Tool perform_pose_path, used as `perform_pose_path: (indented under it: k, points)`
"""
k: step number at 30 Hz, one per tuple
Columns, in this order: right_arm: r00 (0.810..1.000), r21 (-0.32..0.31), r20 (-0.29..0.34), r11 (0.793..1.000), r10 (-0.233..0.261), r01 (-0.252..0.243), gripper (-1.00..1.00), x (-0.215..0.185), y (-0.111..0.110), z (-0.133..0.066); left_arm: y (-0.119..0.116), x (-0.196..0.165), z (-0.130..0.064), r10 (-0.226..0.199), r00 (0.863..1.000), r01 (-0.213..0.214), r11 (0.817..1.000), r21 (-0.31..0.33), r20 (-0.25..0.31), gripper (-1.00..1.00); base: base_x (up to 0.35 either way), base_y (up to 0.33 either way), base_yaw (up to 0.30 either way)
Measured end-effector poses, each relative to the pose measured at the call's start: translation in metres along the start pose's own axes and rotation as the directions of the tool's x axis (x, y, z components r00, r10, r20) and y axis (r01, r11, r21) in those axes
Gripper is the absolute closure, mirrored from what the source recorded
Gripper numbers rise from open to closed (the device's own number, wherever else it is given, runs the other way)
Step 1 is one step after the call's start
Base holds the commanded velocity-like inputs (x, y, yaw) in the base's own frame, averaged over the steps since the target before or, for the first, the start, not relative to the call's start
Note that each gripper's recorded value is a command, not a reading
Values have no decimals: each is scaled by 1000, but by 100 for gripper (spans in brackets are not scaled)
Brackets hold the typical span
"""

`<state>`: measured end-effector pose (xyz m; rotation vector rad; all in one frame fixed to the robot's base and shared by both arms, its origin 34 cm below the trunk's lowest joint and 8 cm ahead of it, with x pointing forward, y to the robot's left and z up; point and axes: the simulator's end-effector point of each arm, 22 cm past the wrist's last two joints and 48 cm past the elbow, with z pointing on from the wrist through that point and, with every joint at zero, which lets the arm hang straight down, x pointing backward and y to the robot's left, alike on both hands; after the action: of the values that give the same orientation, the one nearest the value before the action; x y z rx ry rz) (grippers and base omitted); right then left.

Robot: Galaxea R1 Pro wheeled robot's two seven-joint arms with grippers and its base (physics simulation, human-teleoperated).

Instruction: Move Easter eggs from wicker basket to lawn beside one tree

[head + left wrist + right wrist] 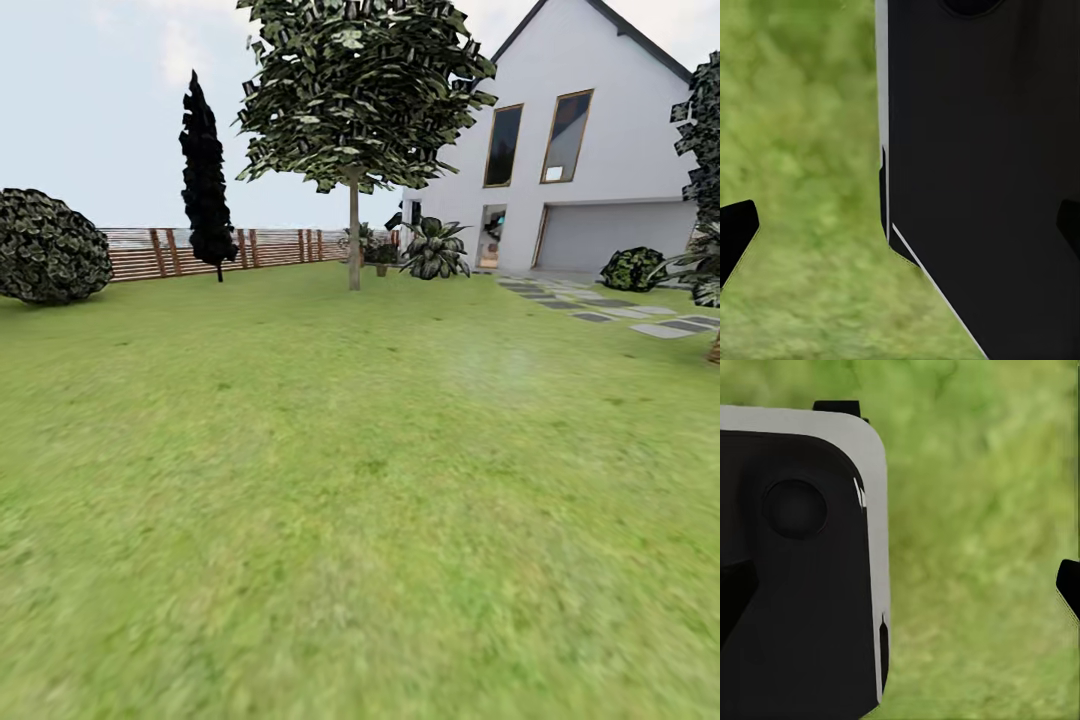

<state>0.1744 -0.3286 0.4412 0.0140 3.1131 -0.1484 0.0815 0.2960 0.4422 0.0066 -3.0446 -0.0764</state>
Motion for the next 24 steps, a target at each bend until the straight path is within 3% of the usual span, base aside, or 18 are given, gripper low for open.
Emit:
perform_pose_path:
  k: [24]
  points:
    - [1000,1,0,1000,0,0,-100,0,0,0,0,0,0,1,1000,-1,1000,0,0,-100,341,0,0]
